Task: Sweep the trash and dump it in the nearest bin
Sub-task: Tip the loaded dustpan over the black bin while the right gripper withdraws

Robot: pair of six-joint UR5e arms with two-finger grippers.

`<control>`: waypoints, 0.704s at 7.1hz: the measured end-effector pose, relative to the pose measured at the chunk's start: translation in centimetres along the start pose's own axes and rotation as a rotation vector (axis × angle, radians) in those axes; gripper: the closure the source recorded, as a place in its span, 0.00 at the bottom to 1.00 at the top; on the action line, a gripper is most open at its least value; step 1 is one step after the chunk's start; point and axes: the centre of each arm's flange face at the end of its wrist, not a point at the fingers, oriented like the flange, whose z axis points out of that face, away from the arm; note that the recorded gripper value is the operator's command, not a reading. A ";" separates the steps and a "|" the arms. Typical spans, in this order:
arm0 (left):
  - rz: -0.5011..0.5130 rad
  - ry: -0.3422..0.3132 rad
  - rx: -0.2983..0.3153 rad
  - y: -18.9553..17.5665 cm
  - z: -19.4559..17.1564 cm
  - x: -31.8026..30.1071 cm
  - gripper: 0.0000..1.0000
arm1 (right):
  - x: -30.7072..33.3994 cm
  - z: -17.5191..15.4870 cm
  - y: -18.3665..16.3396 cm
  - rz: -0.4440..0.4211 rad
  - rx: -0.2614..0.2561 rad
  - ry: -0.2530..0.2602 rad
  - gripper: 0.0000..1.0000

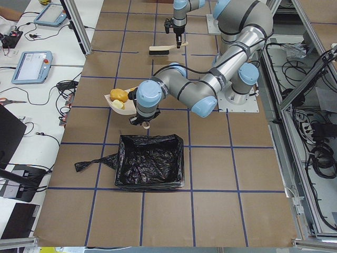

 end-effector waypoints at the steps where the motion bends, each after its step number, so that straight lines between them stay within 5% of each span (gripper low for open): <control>1: -0.045 -0.025 -0.012 2.7 -2.4 0.6 0.99 | 0.1 0.0 0.2 0.000 -0.003 0.002 0.96; 4: -0.192 -0.056 -0.086 12.1 -9.0 2.9 0.99 | 0.4 0.7 0.6 0.044 -0.021 0.003 0.94; 5: -0.225 -0.071 -0.104 15.2 -10.9 3.7 0.99 | 0.4 0.9 0.7 0.049 -0.024 0.002 0.82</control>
